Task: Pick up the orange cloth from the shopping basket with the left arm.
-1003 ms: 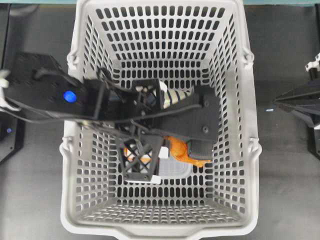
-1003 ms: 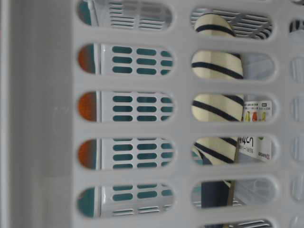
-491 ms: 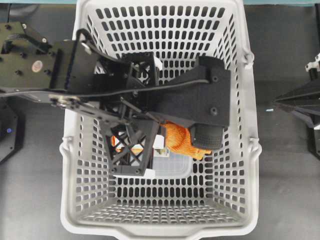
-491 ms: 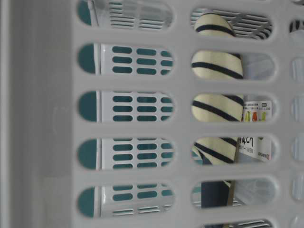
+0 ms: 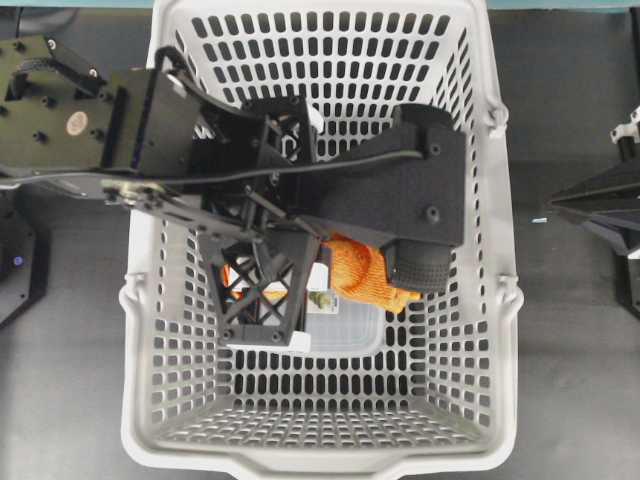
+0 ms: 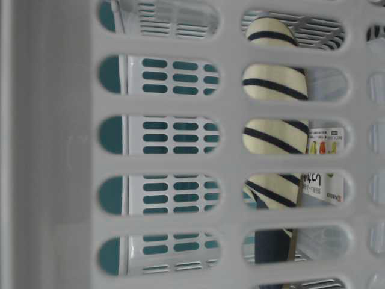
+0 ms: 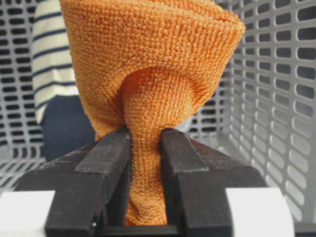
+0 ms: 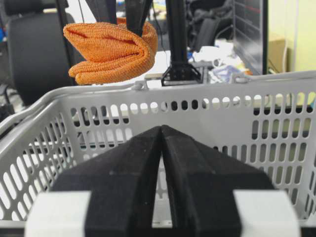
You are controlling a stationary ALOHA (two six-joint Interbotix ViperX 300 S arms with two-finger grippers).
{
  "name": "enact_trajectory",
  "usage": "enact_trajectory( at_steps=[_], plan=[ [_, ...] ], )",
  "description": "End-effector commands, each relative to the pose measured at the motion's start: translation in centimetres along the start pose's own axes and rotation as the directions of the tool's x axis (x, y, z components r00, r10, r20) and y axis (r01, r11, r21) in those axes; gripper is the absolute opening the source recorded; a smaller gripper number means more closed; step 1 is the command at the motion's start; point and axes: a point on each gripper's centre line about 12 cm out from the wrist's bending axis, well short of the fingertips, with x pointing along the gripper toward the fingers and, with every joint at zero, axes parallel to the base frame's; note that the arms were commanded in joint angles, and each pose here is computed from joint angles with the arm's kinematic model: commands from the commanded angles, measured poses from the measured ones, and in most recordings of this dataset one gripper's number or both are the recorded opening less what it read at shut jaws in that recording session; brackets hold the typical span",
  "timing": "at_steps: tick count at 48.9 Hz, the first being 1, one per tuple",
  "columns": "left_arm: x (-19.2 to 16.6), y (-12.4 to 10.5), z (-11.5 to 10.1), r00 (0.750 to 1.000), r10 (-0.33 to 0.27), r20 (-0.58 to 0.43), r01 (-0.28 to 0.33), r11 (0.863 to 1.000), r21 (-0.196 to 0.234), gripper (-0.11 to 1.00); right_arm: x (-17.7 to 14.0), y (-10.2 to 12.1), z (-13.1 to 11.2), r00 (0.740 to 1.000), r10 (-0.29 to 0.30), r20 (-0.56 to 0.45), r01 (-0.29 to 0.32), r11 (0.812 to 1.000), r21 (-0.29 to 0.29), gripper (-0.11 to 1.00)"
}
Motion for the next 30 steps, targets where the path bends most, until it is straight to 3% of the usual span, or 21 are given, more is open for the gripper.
enact_trajectory(
  at_steps=[1, 30],
  plan=[
    [-1.31, 0.02, 0.10, 0.999, -0.001, 0.035, 0.001, 1.000, -0.003, 0.15, 0.14, 0.07, 0.33, 1.000, 0.002, 0.014, -0.002, 1.000, 0.005, 0.00],
    [-0.58, -0.01, 0.04, 1.000, 0.001, 0.019, -0.001, 1.000, -0.004, 0.15, 0.04, 0.04, -0.10, 1.000, 0.002, 0.003, -0.002, 1.000, 0.005, 0.00]
  ],
)
